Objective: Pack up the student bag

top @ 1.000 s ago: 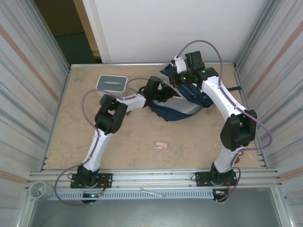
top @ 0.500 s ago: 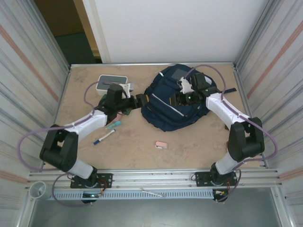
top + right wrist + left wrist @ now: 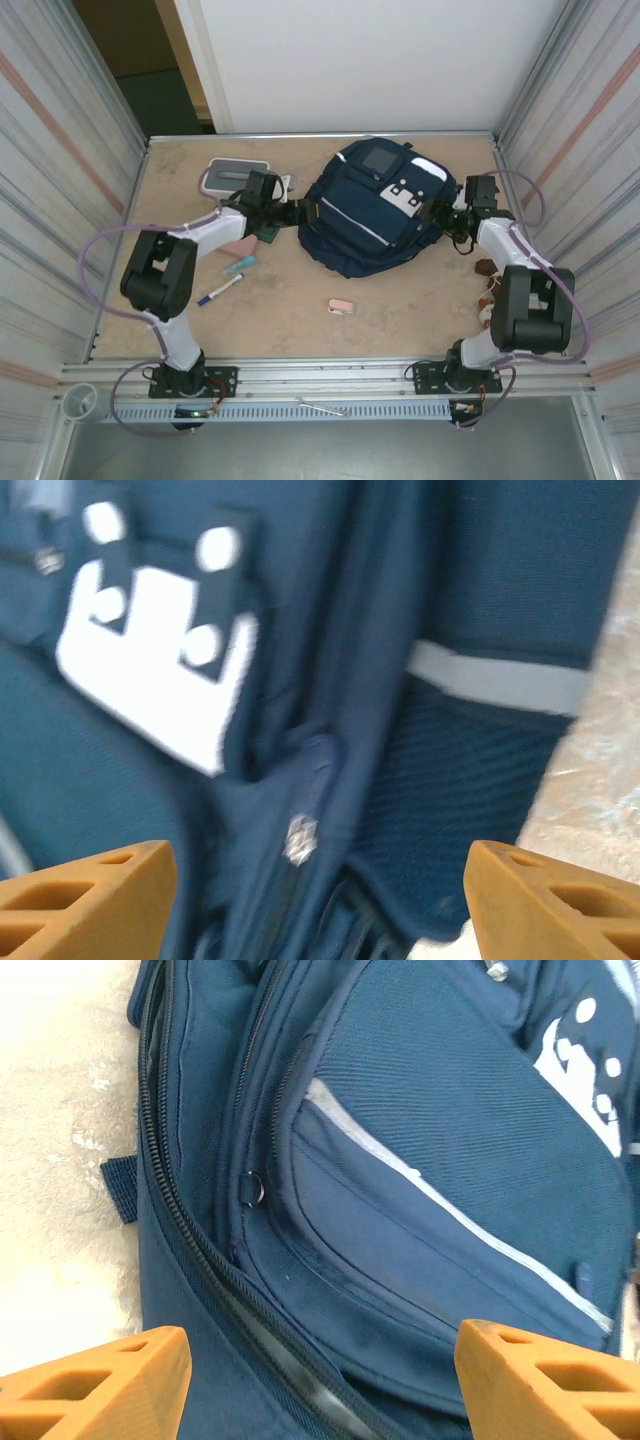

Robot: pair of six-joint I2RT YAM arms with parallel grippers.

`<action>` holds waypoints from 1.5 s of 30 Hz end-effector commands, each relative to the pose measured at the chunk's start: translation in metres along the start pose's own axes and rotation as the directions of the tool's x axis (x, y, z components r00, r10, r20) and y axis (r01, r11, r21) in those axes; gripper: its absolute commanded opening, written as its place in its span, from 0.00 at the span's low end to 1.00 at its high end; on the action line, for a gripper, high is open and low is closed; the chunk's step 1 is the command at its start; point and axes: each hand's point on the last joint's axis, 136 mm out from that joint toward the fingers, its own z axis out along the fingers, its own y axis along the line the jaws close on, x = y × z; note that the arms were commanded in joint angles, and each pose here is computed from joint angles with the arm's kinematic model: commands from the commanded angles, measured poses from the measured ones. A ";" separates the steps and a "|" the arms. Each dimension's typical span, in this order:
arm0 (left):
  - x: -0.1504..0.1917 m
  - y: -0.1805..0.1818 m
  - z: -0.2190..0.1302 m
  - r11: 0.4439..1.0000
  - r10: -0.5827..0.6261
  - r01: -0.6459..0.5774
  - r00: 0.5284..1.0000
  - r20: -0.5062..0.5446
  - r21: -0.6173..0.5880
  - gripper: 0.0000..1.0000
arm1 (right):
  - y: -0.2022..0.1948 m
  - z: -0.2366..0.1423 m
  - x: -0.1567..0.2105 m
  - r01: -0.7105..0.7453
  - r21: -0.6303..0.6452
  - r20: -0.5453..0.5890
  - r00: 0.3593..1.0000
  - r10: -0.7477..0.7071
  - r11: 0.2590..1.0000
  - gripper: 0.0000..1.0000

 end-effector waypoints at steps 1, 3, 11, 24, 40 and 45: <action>0.023 -0.014 0.019 0.999 0.026 -0.022 0.995 -0.102 0.039 0.70 | 0.014 0.022 -0.012 -0.084 -0.055 0.001 0.996 0.084 0.995 0.77; 0.036 -0.025 0.026 0.998 0.030 -0.022 0.991 -0.131 0.067 0.70 | 0.023 0.032 -0.018 -0.082 -0.076 -0.002 0.997 0.083 0.994 0.77; 0.083 -0.114 0.040 0.952 0.124 -0.056 0.969 -0.212 0.300 0.67 | 0.096 0.073 -0.039 0.029 -0.160 -0.040 0.999 -0.036 0.987 0.73; 0.107 -0.251 0.008 0.737 0.501 -0.360 0.859 -0.105 0.572 0.68 | 0.095 0.034 -0.117 0.154 0.005 0.116 0.981 -0.153 0.988 0.76; 0.006 -0.017 -0.041 0.999 0.036 -0.036 0.999 0.027 0.009 0.71 | 0.101 0.014 0.094 0.318 -0.108 -0.125 0.936 -0.330 0.942 0.70; 0.005 -0.001 -0.010 0.999 0.017 -0.018 0.999 -0.034 -0.035 0.72 | 0.064 0.022 0.098 0.290 -0.051 -0.158 0.943 -0.295 0.956 0.63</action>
